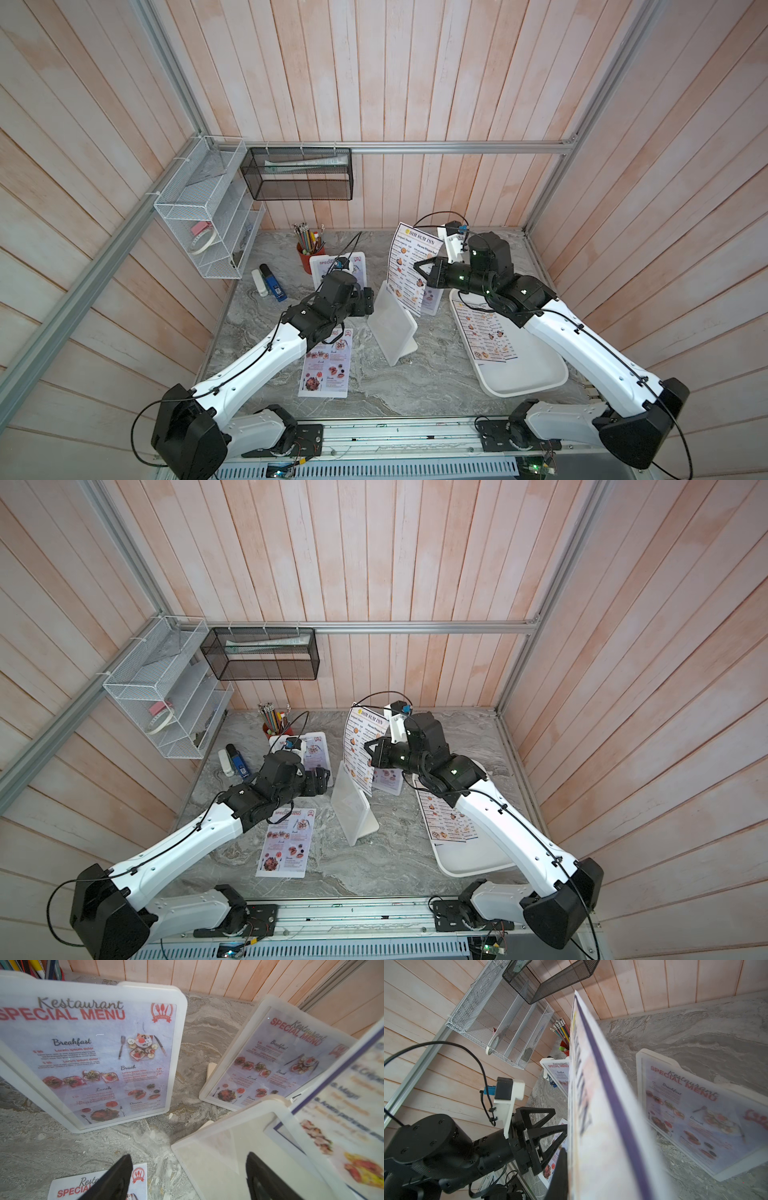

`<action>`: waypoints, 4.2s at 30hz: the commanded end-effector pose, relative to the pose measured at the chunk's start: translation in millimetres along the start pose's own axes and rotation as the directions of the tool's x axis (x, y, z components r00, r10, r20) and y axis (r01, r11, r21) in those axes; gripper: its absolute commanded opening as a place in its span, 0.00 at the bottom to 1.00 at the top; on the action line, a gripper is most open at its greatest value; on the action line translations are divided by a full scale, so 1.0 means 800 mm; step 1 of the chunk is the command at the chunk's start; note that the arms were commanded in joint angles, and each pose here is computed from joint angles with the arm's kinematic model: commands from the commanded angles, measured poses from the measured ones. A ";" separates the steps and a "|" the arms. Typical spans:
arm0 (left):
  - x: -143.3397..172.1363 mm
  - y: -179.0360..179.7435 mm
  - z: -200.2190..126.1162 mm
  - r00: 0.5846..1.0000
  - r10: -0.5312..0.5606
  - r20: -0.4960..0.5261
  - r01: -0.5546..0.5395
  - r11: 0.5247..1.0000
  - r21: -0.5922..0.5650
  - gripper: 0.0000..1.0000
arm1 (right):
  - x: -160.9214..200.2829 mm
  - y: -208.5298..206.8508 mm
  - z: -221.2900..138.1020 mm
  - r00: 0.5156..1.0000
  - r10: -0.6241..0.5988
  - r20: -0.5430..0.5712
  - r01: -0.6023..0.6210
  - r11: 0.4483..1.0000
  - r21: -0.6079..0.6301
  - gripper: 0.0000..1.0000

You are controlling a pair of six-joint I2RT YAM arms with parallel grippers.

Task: Replace the menus in the menu holders
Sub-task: Insert the menu into the storage box.

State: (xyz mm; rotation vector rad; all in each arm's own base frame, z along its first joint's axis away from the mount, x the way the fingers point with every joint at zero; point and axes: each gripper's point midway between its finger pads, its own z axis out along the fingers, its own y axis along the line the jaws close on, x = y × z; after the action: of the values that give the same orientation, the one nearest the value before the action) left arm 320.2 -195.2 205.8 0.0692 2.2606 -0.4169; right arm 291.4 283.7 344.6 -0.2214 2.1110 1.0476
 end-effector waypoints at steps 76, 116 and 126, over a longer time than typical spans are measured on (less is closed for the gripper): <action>0.002 0.009 0.017 1.000 0.009 0.010 -0.009 1.000 -0.023 0.88 | -0.004 0.026 0.031 0.998 0.064 0.023 -0.064 0.998 0.000 0.05; -0.008 0.007 0.014 1.000 0.007 0.018 -0.007 1.000 -0.026 0.88 | 0.033 0.013 0.003 0.997 -0.003 -0.074 0.007 0.998 0.059 0.16; -0.012 0.005 0.016 1.000 0.011 0.020 -0.011 1.000 -0.027 0.88 | 0.070 0.001 0.003 0.989 0.010 -0.147 0.004 0.996 0.089 0.14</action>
State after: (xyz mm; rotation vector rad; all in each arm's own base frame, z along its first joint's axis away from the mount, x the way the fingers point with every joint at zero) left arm 329.8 -194.6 191.1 0.0623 2.2767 -0.3878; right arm 263.1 299.4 318.2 -0.2387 2.2366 0.9794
